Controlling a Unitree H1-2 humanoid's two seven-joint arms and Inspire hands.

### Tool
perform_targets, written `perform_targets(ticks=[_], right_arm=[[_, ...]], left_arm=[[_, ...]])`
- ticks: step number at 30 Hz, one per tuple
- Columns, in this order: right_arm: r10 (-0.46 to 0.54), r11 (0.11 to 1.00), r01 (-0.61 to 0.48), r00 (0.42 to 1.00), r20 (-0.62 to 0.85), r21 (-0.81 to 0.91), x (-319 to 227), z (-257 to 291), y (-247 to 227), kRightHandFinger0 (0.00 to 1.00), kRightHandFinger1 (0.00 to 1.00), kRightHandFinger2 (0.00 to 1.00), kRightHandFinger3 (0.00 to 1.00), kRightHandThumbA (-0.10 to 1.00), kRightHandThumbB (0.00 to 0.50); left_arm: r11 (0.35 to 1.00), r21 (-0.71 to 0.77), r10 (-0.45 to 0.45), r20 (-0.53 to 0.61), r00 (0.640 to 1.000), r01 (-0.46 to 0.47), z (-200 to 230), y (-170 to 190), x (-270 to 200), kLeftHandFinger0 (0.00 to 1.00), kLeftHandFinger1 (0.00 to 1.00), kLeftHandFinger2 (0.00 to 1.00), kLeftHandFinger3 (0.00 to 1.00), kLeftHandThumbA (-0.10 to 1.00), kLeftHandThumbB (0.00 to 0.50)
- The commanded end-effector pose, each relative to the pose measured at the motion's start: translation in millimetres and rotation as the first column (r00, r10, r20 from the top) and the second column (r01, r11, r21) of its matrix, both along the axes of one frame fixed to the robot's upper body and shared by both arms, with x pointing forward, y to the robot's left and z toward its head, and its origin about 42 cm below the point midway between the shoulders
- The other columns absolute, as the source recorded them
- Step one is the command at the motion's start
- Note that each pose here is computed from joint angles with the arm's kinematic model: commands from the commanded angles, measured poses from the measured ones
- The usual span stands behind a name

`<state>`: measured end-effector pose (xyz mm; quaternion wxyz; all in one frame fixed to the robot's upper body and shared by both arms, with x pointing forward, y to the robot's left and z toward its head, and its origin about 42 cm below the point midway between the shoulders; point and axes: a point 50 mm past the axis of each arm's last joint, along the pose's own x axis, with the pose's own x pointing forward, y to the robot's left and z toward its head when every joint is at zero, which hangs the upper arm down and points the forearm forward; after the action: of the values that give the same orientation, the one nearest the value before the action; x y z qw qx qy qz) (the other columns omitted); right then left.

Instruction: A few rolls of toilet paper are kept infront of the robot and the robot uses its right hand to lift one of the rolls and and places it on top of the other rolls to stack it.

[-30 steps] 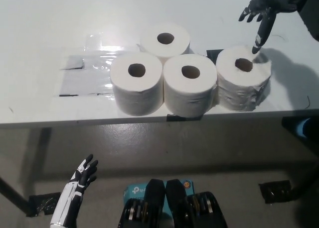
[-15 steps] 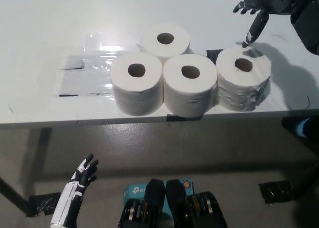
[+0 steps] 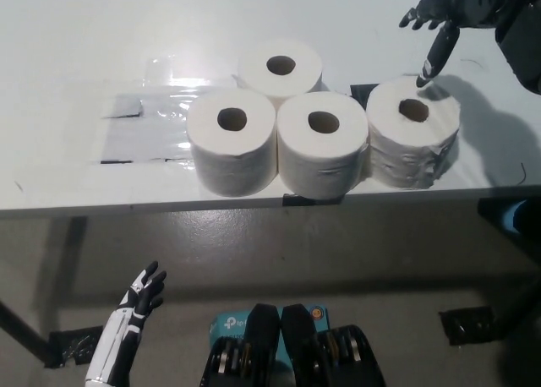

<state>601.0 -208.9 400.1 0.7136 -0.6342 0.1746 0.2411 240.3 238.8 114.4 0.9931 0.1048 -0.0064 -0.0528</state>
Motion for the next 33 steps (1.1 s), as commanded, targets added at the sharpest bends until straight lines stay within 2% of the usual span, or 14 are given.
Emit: perform_targets(ticks=[1, 4, 7, 11, 13, 27, 30, 33], right_arm=[[0.046, 0.998, -0.044, 0.998, 0.041, -0.049, 0, 48, 3, 1.0, 1.0, 1.0, 1.0, 0.98, 0.456], [0.053, 0.997, -0.051, 0.998, 0.033, -0.059, 0, 51, 5, 1.0, 1.0, 1.0, 1.0, 1.0, 0.454], [0.035, 0.999, -0.035, 0.999, 0.022, -0.028, -1, 52, 7, 1.0, 1.0, 1.0, 1.0, 0.95, 0.458], [0.025, 1.0, -0.025, 1.0, 0.01, -0.005, -1, 47, 8, 1.0, 1.0, 1.0, 1.0, 0.9, 0.431], [0.028, 1.0, -0.028, 1.0, 0.005, 0.0, -1, 45, 8, 1.0, 1.0, 1.0, 1.0, 0.89, 0.427], [0.067, 0.997, -0.067, 0.998, 0.002, -0.045, 0, 31, 12, 1.0, 1.0, 1.0, 1.0, 0.95, 0.432], [0.072, 0.997, -0.071, 0.997, 0.004, -0.04, 0, 27, 14, 1.0, 1.0, 1.0, 1.0, 0.94, 0.455], [0.073, 0.997, -0.073, 0.997, 0.005, -0.036, 0, 22, 13, 1.0, 1.0, 1.0, 1.0, 0.95, 0.44]], left_arm=[[1.0, 0.005, -0.013, 0.06, 0.998, 0.012, 12, 1, -1, 1.0, 1.0, 1.0, 1.0, 1.0, 0.189], [1.0, 0.009, -0.012, 0.061, 0.998, 0.012, 11, 1, -1, 1.0, 1.0, 1.0, 1.0, 1.0, 0.197], [1.0, 0.019, -0.011, 0.056, 0.998, 0.01, 11, 1, -1, 1.0, 1.0, 1.0, 1.0, 1.0, 0.212], [1.0, 0.006, -0.012, 0.062, 0.998, 0.012, 12, 0, -1, 1.0, 1.0, 1.0, 1.0, 1.0, 0.197], [1.0, 0.01, -0.015, 0.063, 0.998, 0.014, 12, 1, -1, 1.0, 1.0, 1.0, 1.0, 1.0, 0.206], [1.0, 0.018, -0.013, 0.061, 0.998, 0.012, 12, -1, -2, 1.0, 1.0, 1.0, 1.0, 1.0, 0.208], [1.0, 0.026, -0.015, 0.061, 0.998, 0.013, 13, 0, -2, 1.0, 1.0, 1.0, 1.0, 1.0, 0.216], [1.0, 0.026, -0.015, 0.057, 0.998, 0.014, 13, -1, -2, 1.0, 1.0, 1.0, 1.0, 1.0, 0.223]])
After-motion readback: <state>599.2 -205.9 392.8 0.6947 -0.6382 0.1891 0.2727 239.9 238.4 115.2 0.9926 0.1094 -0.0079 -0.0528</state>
